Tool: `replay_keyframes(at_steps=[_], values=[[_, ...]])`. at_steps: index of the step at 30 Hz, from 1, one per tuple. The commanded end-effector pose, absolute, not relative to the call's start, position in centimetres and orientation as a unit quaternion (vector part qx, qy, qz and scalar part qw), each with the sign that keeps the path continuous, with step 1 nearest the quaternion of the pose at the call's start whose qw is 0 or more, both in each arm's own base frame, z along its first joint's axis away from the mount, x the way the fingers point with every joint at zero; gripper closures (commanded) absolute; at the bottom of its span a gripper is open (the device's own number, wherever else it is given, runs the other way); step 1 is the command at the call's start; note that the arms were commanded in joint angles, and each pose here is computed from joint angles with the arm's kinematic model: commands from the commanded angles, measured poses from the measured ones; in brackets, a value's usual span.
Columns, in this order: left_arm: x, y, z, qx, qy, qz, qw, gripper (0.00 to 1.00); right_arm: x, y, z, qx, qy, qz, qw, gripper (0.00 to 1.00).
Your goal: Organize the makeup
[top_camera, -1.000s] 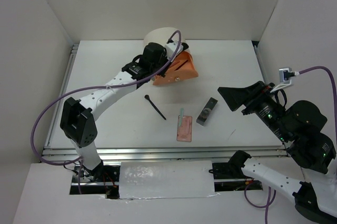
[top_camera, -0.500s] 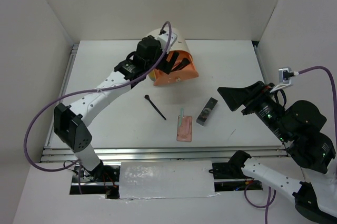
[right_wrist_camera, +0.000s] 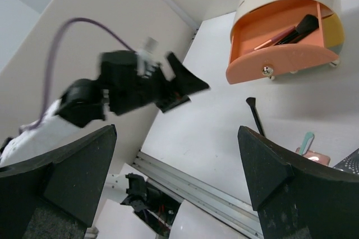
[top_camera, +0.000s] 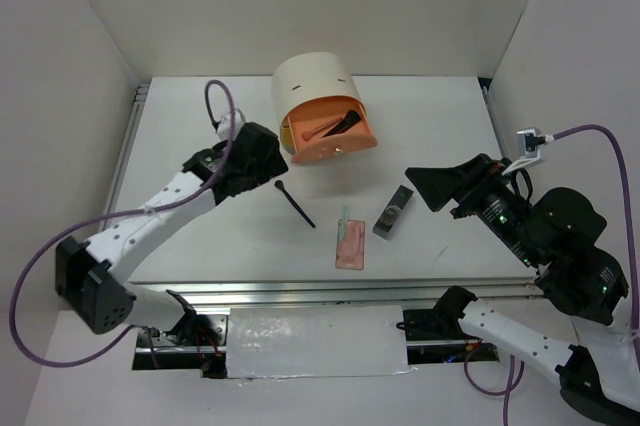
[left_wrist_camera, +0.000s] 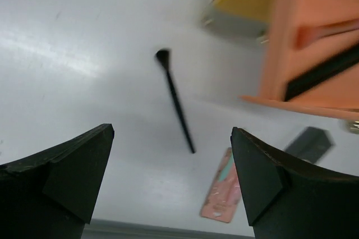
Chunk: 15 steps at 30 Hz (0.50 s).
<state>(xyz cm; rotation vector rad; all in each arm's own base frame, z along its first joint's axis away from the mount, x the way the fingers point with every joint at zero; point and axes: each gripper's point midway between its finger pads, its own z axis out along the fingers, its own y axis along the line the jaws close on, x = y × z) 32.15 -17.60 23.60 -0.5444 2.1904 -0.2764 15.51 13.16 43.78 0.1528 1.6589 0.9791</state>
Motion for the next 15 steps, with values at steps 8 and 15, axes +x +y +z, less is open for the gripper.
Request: replay_keyframes(at_steps=[8, 15], values=[[31.3, -18.6, 11.5, -0.306, 0.91, -0.012, 0.28, 0.01, 15.7, 14.7, 45.6, 0.036, 0.694, 0.436, 0.571, 0.04], [32.5, -20.1, 7.7, -0.313, 0.915, 0.0, 0.256, 0.01, 14.9, 13.6, 45.5, 0.036, 0.693, 0.431, 0.577, 0.03]])
